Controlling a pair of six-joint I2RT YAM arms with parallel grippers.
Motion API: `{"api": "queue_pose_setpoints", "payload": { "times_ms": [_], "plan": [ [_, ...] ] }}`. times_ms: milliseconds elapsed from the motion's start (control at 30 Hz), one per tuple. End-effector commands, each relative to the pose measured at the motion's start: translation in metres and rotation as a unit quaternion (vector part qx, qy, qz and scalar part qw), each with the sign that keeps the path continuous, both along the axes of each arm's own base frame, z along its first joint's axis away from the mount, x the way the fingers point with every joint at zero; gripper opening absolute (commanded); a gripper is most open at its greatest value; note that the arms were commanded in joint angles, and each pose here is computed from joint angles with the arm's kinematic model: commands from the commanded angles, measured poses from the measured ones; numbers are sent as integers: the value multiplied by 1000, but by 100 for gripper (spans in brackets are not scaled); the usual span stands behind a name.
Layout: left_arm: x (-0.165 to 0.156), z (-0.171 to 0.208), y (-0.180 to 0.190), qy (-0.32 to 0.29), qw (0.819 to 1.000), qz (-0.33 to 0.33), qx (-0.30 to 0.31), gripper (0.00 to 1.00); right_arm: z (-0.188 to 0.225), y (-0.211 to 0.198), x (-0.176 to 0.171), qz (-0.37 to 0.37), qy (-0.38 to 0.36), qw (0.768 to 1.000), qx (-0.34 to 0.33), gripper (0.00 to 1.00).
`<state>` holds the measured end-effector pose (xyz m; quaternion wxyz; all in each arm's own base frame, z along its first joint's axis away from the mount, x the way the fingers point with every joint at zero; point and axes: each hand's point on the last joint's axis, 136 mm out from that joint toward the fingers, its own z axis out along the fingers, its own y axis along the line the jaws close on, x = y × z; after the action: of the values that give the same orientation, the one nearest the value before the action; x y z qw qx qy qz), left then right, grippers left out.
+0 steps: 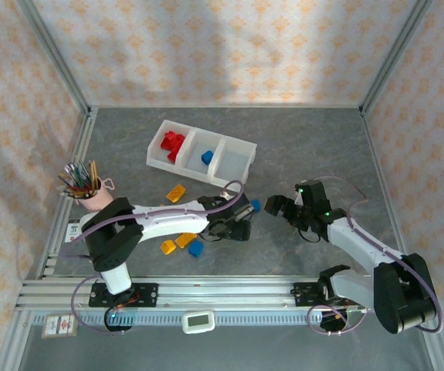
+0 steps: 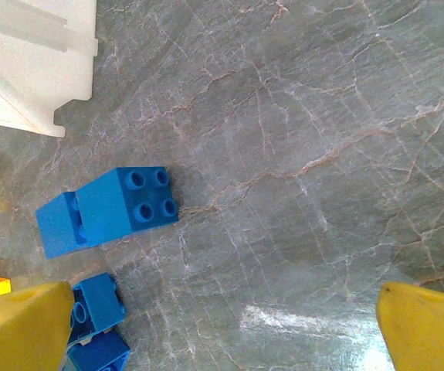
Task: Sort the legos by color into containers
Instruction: Pick up the lego from the middle-left of the table.
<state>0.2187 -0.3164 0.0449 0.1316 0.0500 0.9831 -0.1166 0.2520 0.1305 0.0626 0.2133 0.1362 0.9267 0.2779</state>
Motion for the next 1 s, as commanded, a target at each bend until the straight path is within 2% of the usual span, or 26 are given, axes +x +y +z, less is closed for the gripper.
{"api": "queue_pose_setpoints", "payload": {
  "times_ms": [0,400,667,967],
  "plan": [
    [0,2,-12,-2,1000,-4,-9,74,2,-1,1,-2,-11,1000,3,100],
    [3,-15,-21,-4,1000,15,-19,60,1,-1,1,-1,-14,1000,6,100],
    [-5,-30,-14,3,1000,17,9,46,-1,-2,0,1,-12,1000,5,100],
    [-10,-25,-11,-2,1000,14,14,31,2,-1,2,2,-16,1000,8,100]
  ]
}}
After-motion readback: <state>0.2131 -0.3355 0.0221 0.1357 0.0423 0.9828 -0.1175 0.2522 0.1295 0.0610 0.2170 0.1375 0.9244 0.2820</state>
